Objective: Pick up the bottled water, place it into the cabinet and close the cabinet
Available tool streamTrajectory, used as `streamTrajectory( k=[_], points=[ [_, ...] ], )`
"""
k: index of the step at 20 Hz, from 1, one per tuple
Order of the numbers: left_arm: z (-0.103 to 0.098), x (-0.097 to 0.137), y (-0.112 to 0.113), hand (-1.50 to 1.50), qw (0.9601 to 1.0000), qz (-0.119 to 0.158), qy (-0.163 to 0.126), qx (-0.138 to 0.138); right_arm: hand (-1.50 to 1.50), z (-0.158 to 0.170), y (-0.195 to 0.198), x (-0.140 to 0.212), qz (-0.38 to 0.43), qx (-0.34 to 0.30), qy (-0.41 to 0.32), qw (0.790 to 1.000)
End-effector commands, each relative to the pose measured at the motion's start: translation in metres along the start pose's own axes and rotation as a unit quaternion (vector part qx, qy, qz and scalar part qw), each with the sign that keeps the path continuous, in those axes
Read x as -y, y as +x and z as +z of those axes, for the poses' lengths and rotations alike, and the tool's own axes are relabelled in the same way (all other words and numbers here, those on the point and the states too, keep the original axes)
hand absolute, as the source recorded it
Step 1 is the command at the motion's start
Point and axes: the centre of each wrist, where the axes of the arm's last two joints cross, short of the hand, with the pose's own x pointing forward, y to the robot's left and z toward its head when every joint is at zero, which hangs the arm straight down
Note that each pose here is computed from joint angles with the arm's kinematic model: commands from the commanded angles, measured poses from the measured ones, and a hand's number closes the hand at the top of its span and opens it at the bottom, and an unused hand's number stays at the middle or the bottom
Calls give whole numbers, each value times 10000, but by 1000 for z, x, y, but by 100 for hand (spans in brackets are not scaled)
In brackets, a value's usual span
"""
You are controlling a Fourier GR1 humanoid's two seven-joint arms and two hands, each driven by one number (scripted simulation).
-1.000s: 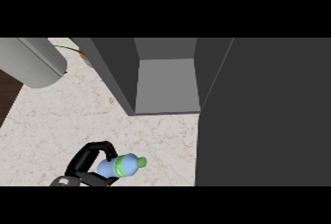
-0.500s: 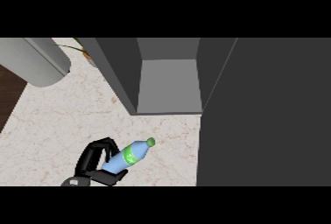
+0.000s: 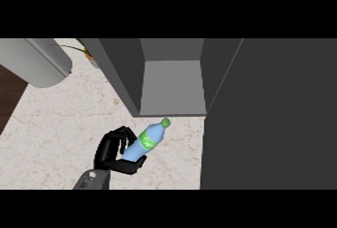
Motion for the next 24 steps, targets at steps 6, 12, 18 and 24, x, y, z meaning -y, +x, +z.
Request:
streamTrajectory(
  k=[6, 12, 18, 24],
  points=[
    [-55, 59, 51, 150, 10000, 38, 26, -45, -150, -5, 32, 5, 152, 179, -9, 9997],
    [-95, 90, 67, 150, 9997, -53, 199, -157, -150, -3, 25, 9, 87, 312, 5, 9995],
    [-149, 118, 115, 150, 9986, -162, 428, -274, -150, 4, 15, 9, 204, 243, -145, 9994],
    [-162, 116, 103, 150, 9960, -396, 641, -482, -150, 1, 27, 12, 102, 256, 51, 9996]
  ],
)
